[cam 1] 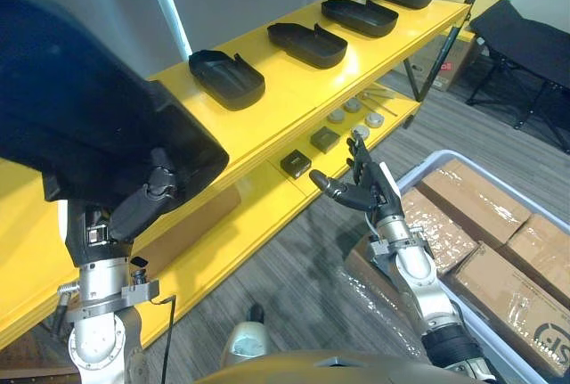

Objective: Walk over and take three plastic housings, then place them on the shelf

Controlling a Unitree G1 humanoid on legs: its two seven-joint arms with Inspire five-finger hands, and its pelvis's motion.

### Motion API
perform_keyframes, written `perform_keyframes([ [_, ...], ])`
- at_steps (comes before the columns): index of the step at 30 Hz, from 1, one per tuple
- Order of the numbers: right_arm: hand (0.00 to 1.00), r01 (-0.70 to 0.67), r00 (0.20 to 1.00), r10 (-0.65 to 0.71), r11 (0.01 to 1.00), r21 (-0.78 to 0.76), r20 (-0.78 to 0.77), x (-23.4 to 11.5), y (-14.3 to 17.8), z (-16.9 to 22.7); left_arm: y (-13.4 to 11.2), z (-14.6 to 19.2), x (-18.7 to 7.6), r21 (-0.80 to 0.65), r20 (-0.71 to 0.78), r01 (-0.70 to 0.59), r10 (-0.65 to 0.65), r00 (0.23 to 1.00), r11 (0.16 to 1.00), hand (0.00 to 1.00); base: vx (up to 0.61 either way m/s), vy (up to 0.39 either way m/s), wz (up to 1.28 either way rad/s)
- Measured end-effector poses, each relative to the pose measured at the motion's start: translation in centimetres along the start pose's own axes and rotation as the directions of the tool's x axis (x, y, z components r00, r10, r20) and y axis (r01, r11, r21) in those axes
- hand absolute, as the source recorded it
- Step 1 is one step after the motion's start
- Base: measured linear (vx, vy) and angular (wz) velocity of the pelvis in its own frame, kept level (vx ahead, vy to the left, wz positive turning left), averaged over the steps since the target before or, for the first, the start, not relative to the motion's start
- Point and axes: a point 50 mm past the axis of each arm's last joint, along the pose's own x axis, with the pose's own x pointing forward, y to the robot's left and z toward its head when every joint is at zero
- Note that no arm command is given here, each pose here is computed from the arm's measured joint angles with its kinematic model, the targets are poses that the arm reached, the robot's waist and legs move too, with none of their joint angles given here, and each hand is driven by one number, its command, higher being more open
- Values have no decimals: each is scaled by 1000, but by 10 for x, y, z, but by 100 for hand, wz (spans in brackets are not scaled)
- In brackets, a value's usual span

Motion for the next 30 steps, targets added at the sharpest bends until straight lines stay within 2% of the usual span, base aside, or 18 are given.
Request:
perform_keyframes([
  [4,100,97,995,-97,995,0,21,-17,-19,2,-16,1,19,-32,64,122,-119,991,992,0,19,-58,73],
  [6,100,119,993,-118,993,-16,29,-18,-30,4,-22,-3,24,-50,67,137,-134,989,989,0,21,-79,38],
  [12,100,45,997,-43,998,-32,69,-17,-34,15,-21,-19,17,-66,-18,86,-87,996,994,0,-41,-54,13],
  [17,100,44,988,-42,999,-8,149,-17,-34,26,-18,-21,9,-50,-51,56,-59,997,997,0,-99,-16,10],
  [20,100,96,974,-101,995,35,202,-17,-33,31,-10,-18,9,-34,-39,-2,1,999,999,0,18,49,15],
  [25,100,264,928,-262,964,29,264,-20,-51,42,0,-1,14,7,52,5,-6,999,1000,0,148,147,47],
  [30,100,308,903,-291,952,-4,316,-12,-54,52,9,5,20,55,78,4,-8,997,998,0,274,102,45],
])
